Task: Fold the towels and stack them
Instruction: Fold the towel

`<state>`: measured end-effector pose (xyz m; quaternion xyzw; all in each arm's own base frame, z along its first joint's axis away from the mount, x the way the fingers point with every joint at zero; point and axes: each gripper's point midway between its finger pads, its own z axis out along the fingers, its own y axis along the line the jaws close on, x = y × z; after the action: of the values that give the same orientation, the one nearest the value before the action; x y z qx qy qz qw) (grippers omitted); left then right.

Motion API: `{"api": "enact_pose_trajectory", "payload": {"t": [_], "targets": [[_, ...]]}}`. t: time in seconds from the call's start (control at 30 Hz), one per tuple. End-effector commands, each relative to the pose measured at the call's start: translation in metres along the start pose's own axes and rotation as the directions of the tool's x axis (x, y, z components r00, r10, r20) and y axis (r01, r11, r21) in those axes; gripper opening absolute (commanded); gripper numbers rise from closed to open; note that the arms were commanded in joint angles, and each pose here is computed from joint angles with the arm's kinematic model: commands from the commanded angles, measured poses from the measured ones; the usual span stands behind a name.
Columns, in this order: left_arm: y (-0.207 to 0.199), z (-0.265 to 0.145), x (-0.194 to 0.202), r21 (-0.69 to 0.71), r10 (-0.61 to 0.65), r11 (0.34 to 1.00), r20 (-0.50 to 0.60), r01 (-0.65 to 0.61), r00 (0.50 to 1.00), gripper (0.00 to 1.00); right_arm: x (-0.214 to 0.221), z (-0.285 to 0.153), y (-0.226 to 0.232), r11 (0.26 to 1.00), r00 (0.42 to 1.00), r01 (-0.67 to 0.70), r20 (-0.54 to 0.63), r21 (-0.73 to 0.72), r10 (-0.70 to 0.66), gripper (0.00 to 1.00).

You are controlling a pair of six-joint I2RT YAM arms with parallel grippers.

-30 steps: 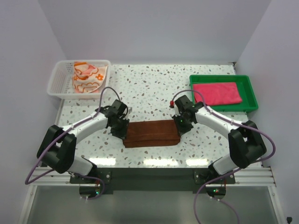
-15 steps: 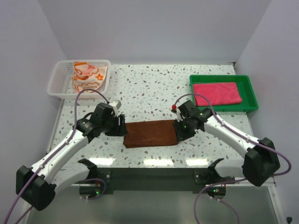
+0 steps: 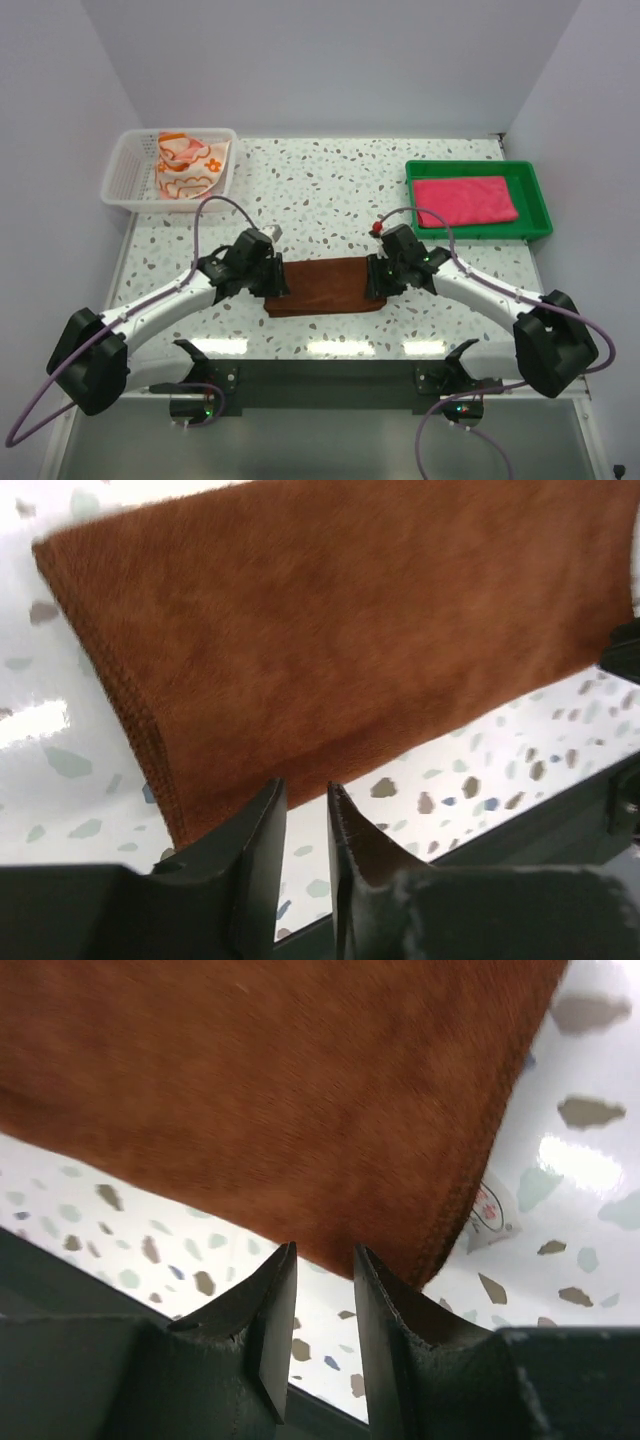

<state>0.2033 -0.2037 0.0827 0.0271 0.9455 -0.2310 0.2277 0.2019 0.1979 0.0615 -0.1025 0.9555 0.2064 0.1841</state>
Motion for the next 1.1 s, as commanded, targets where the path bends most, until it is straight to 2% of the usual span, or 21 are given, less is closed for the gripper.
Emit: {"api": "enact_pose_trajectory", "payload": {"t": [0.0,0.17,0.27,0.4,0.53,0.6,0.73,0.83,1.07], "targets": [[0.015,0.018,0.013,-0.06,-0.083,0.995,0.021,0.084,0.996,0.26,-0.002,0.016,-0.007,0.995,0.994,-0.094,0.063,0.019,0.093,0.33],[0.041,0.023,0.046,-0.125,-0.167,0.979,-0.017,0.164,0.986,0.21,0.024,0.024,-0.035,0.982,0.988,-0.149,0.059,0.118,0.143,0.32],[0.049,0.014,0.046,-0.158,-0.189,0.969,0.021,0.19,0.982,0.18,0.027,0.015,-0.044,0.971,0.984,-0.171,0.078,0.165,0.16,0.31],[0.049,-0.003,0.027,-0.17,-0.206,0.96,0.116,0.224,0.972,0.19,0.007,-0.005,-0.038,0.977,0.977,-0.157,0.165,0.145,0.133,0.32],[0.022,-0.022,-0.014,-0.112,-0.173,0.974,0.2,0.198,0.964,0.31,-0.035,-0.023,-0.019,0.989,0.963,-0.111,0.257,0.097,0.083,0.32],[0.016,-0.021,-0.026,-0.111,-0.159,0.976,0.212,0.185,0.964,0.36,-0.045,-0.02,-0.019,0.99,0.965,-0.093,0.255,0.108,0.063,0.32],[0.009,-0.011,-0.052,-0.118,-0.116,0.981,0.263,0.151,0.958,0.34,-0.078,-0.01,-0.021,0.99,0.953,-0.096,0.297,0.104,0.062,0.28],[0.016,0.01,-0.051,-0.165,-0.093,0.977,0.233,0.134,0.968,0.28,-0.088,0.006,-0.032,0.986,0.952,-0.124,0.295,0.108,0.087,0.22],[0.059,0.049,-0.013,-0.316,-0.101,0.938,0.138,0.14,0.985,0.2,-0.081,0.037,-0.067,0.971,0.956,-0.194,0.248,0.138,0.156,0.2]]}}
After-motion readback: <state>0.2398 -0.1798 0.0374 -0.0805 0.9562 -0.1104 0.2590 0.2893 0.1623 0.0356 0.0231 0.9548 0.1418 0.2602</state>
